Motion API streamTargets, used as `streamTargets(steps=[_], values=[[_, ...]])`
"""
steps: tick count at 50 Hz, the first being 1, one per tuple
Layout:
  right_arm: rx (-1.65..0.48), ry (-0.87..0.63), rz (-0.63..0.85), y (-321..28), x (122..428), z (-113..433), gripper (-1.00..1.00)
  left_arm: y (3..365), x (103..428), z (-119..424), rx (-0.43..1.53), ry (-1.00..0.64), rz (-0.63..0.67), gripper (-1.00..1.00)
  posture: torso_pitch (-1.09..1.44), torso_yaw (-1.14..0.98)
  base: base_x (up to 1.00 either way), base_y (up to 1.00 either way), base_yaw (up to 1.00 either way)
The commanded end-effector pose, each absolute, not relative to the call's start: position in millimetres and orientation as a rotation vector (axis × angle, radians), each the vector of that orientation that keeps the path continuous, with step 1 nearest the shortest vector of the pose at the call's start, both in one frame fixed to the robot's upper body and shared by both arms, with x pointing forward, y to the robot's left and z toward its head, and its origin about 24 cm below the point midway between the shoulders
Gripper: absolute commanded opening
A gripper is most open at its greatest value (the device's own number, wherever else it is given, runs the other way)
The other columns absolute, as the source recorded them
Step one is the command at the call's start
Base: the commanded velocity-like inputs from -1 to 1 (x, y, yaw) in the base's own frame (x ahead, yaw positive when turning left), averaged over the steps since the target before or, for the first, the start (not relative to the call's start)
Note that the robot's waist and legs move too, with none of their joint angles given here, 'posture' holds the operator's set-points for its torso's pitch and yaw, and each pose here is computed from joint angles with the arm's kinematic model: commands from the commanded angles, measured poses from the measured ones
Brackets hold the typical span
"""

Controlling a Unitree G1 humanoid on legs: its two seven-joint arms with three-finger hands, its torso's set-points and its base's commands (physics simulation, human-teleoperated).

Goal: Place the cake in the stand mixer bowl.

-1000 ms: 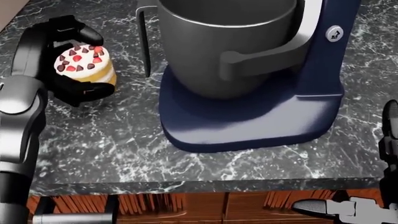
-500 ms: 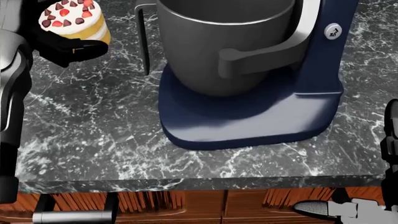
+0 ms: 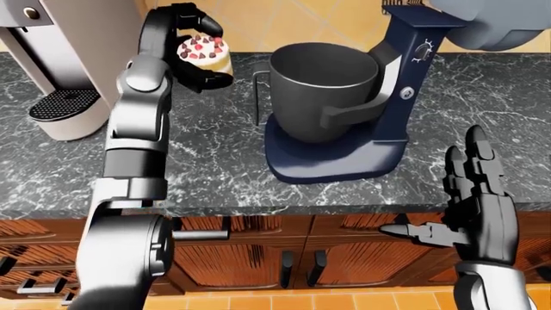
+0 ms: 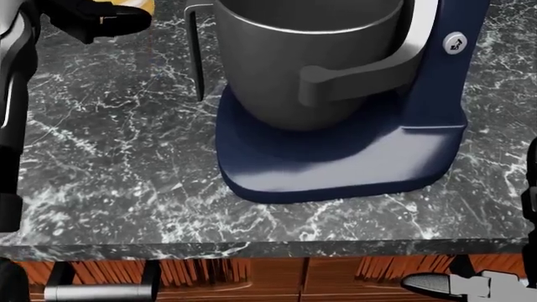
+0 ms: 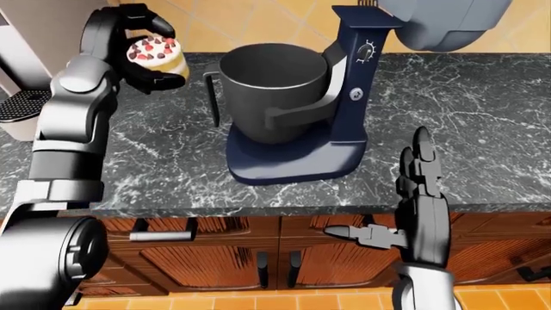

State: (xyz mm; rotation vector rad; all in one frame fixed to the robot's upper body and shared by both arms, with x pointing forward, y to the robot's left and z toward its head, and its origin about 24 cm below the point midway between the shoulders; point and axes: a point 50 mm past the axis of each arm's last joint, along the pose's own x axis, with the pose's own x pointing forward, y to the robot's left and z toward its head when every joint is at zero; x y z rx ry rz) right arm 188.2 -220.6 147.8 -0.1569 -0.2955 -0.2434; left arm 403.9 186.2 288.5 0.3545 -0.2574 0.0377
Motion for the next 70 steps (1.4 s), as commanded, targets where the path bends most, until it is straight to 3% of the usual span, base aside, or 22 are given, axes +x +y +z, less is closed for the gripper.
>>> streamTargets(steps=[1,30,70], values=[[-0.175,-0.375,-0.24,-219,185,161,1.0,182,395,325,0.363,-0.384,0.048,-1.0,0.0,0.0,0.0,0.0,0.0],[-0.163,-0.396,-0.251,-223,179,159,1.0,154,388,382,0.364,-0.471,0.002,-1.0,0.0,0.0,0.0,0.0,0.0],[-0.159,-0.411,-0.256,-227,173,162,1.0,91,385,378,0.373,-0.493,-0.143,-1.0,0.0,0.0,0.0,0.0,0.0]])
